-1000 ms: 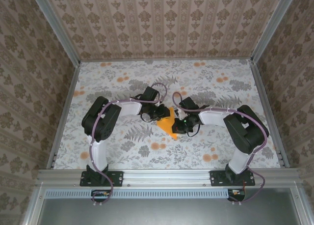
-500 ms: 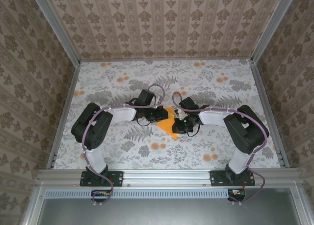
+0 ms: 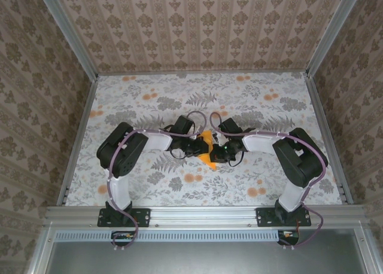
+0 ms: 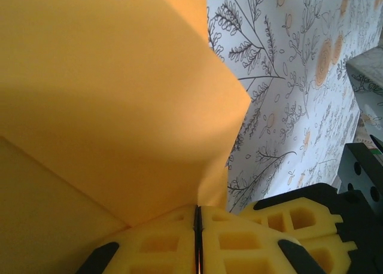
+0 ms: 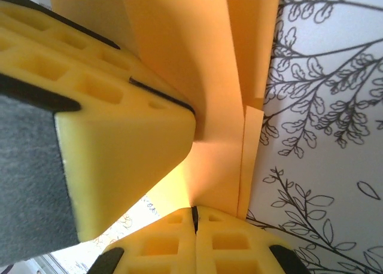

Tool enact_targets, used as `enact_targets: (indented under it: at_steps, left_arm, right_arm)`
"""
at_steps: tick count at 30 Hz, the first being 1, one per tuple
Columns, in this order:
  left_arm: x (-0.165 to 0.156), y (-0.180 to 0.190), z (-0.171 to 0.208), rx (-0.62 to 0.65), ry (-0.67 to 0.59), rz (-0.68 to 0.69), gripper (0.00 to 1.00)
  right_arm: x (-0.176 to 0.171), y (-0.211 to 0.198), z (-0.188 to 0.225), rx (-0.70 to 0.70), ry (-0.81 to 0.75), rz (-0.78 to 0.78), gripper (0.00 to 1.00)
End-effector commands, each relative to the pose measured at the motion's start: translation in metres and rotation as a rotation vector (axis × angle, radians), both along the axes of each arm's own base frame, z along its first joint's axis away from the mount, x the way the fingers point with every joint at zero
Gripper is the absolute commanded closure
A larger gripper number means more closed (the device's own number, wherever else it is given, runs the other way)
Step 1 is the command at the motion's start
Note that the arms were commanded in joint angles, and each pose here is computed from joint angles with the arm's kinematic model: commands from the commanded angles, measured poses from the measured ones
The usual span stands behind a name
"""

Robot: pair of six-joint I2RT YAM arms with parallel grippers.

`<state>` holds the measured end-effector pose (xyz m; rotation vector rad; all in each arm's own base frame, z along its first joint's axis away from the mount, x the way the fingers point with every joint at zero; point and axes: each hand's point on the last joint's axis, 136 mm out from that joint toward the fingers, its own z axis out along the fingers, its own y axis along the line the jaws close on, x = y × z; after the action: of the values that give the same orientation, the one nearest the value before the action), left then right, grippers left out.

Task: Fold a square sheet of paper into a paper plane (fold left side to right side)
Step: Fourth fold the wing at the center of the table.

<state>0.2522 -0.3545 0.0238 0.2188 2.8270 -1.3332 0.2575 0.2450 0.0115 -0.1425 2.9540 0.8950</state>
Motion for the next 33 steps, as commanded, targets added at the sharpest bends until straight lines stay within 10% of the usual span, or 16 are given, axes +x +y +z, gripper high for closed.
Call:
enact_targets:
  at_steps: [1,33]
  left_arm:
    - [0.01,0.007,-0.01,0.035,0.019,0.03,0.9]
    - [0.136,0.076,-0.027,0.159,-0.087,0.135,0.9]
  right_arm:
    - [-0.025,-0.042,-0.038,-0.218,0.112,-0.017,1.0]
    - [-0.034,-0.051,-0.037,-0.252,0.128,0.006,1.0]
